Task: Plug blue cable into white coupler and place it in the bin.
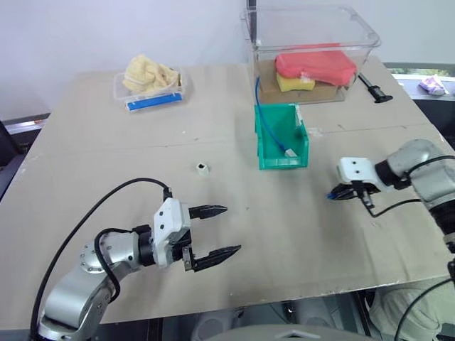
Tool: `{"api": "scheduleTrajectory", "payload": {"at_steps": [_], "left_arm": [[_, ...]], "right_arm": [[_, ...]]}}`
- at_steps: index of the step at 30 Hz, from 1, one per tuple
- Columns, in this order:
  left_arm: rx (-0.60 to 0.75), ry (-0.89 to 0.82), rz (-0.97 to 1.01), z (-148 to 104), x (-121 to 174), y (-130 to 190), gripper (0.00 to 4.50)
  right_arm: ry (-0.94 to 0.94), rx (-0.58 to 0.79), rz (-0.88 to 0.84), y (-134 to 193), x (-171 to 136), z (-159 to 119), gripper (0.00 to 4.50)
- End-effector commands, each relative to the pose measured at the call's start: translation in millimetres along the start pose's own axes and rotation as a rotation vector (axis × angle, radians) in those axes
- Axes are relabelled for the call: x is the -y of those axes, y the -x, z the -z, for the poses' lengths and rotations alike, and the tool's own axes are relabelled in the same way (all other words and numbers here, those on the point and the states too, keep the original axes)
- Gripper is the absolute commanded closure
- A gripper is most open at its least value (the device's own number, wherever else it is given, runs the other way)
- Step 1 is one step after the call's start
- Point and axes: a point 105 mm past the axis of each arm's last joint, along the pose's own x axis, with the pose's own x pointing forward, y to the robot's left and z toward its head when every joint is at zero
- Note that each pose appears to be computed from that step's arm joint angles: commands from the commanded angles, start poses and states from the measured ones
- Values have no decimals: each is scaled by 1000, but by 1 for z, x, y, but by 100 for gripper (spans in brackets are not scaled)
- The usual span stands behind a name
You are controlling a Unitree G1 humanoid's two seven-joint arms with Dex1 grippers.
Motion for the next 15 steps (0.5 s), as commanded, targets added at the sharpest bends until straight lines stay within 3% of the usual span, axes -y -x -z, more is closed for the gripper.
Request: {"api": "scheduleTrajectory", "payload": {"at_steps": [1,5,10,15], "left_arm": [[5,-30,-4,0,-7,1,0],[-10,-36,-6,4,-17,1,0],[-29,-66,-11,6,-24,1,0],[-49,-80,-9,8,-27,-7,0]], "right_arm": [[43,62,-16,-18,-6,-52,446],[65,66,-26,-51,-13,-81,446],[83,100,-6,-81,-8,-96,446],[48,236,14,-66,-11,-102,249]]}}
